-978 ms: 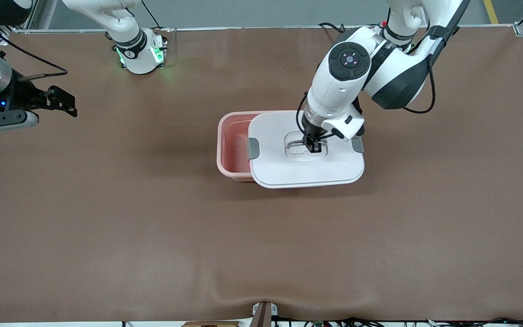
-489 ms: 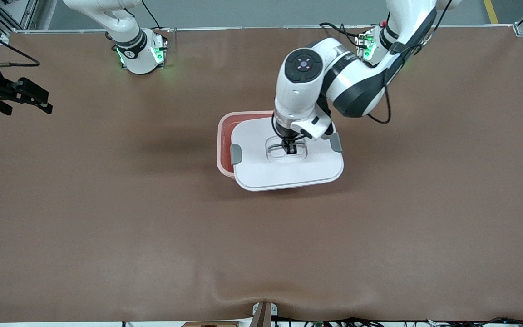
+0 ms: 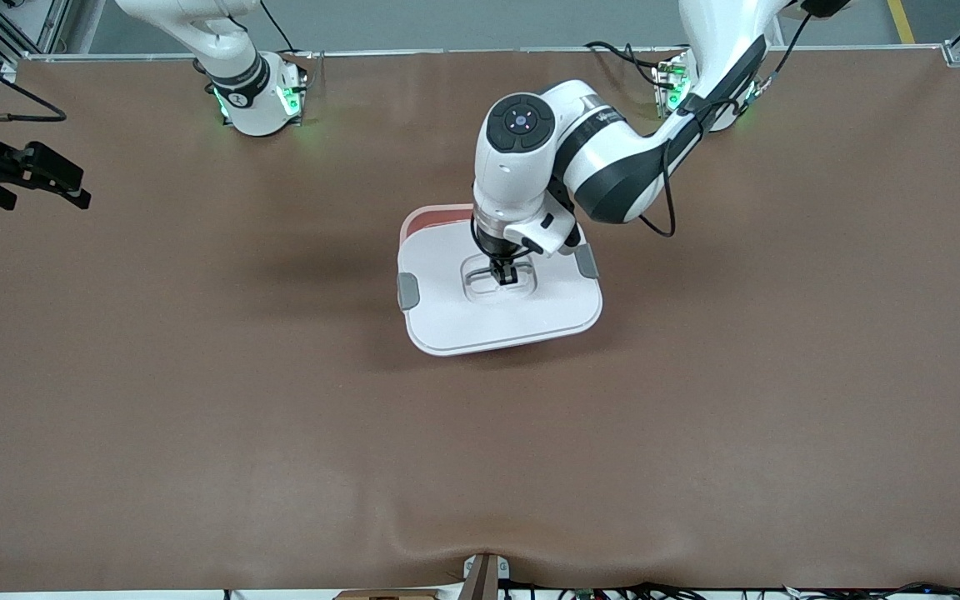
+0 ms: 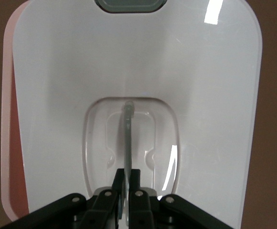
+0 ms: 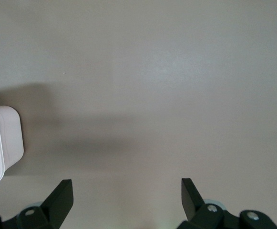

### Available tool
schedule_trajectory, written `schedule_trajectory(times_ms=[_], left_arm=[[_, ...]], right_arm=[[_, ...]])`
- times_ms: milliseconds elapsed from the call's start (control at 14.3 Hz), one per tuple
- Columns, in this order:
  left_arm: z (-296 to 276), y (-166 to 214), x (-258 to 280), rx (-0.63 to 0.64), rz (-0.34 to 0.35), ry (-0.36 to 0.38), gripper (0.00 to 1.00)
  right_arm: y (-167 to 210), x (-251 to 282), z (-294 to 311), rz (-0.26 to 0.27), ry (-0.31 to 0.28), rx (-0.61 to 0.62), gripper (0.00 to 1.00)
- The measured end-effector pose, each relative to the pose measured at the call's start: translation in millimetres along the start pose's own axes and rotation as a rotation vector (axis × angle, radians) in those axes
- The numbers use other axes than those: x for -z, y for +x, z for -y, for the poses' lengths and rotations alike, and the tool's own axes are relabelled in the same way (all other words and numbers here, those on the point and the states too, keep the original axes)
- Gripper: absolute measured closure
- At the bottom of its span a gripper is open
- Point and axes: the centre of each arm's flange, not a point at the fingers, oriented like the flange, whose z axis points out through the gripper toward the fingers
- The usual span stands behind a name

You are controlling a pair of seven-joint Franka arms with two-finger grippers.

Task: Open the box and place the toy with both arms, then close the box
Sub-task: 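Lower the lid onto the pink box with the left gripper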

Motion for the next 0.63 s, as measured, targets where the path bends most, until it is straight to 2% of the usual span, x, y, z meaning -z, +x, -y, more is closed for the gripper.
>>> schedule_trajectory(times_ms=[279, 628], left_arm=[[22.2, -14.6, -7.5, -0.035, -0.003, 0.011, 0.93], [24.4, -13.6, -19.9, -0.038, -0.020, 0.026, 0.93]], right_arm=[[0.3, -0.3, -0.3, 0.001, 0.000, -0.002, 0.00], [0.4, 4.2, -1.3, -0.009, 0.000, -0.006, 0.00]])
